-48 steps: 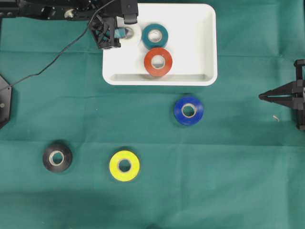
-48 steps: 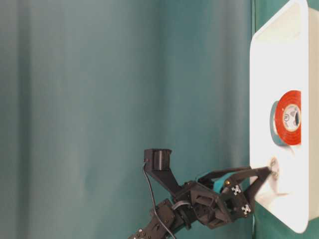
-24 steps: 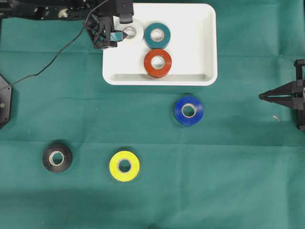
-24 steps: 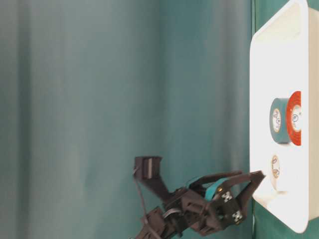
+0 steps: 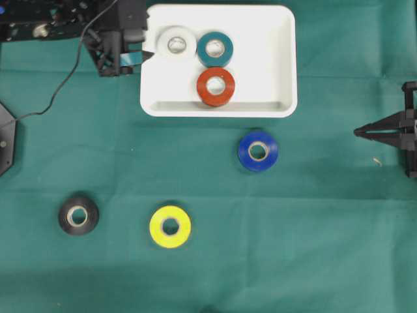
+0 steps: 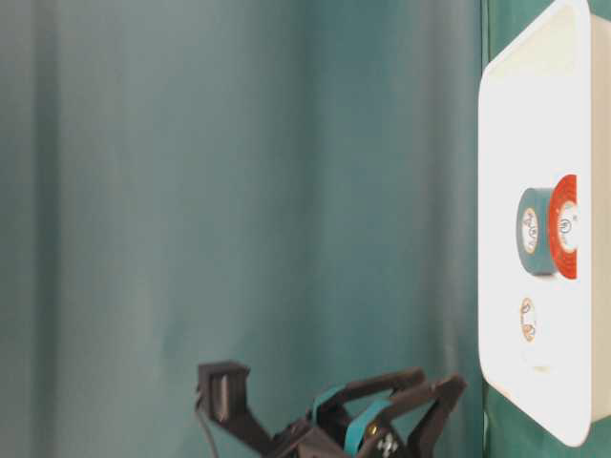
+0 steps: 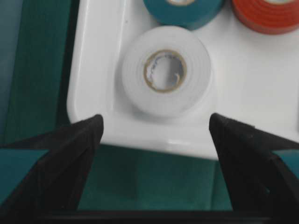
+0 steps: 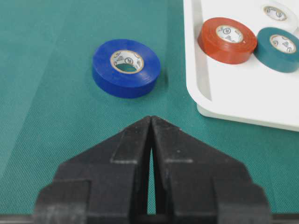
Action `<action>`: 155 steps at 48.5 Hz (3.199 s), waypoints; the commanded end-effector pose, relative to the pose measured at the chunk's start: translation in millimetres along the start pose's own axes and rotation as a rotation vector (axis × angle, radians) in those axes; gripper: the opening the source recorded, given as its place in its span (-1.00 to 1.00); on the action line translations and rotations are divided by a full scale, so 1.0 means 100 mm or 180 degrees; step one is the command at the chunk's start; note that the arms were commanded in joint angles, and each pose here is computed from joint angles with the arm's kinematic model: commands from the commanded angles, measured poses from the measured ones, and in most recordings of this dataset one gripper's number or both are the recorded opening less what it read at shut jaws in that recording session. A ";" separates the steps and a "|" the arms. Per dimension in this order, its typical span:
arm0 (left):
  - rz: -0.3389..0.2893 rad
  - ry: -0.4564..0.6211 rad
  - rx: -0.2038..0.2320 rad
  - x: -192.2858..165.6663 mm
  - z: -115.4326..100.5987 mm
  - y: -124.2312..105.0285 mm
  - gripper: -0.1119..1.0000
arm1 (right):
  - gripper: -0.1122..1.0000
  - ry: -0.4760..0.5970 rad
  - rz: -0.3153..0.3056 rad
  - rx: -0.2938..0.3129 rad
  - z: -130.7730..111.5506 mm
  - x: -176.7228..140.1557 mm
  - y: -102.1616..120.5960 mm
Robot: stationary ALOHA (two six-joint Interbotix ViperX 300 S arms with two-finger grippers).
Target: Put the tape into the white case with the left arm.
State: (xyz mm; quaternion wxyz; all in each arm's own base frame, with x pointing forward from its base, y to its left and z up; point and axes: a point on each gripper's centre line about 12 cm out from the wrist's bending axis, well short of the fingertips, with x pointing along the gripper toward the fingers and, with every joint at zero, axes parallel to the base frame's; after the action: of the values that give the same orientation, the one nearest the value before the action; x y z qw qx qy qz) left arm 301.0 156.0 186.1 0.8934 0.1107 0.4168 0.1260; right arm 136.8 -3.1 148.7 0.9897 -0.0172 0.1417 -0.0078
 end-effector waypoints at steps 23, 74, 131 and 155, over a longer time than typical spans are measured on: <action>-0.0140 -0.0437 -0.0107 -0.62 -0.06 -0.43 0.93 | -0.97 -0.0053 -0.0014 0.0004 0.06 0.01 -0.01; -0.0744 -0.1024 -0.0298 -1.33 -0.58 -1.11 0.93 | -0.97 -0.0048 -0.0033 0.0009 0.05 0.01 -0.02; -0.0826 -0.0910 -0.0230 -1.19 -0.40 -1.18 0.92 | -0.97 -0.0047 -0.0038 0.0011 0.05 0.01 -0.02; -0.0987 -0.0734 -0.0066 -0.89 0.05 -1.37 0.92 | -0.97 -0.0047 -0.0038 0.0011 0.05 0.01 -0.02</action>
State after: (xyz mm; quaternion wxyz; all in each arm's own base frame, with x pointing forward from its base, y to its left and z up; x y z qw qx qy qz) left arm 254.8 -0.6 202.1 0.9408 0.0485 0.3348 -0.0201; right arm 136.8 -4.5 148.5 0.9896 -0.0164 0.1425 -0.0131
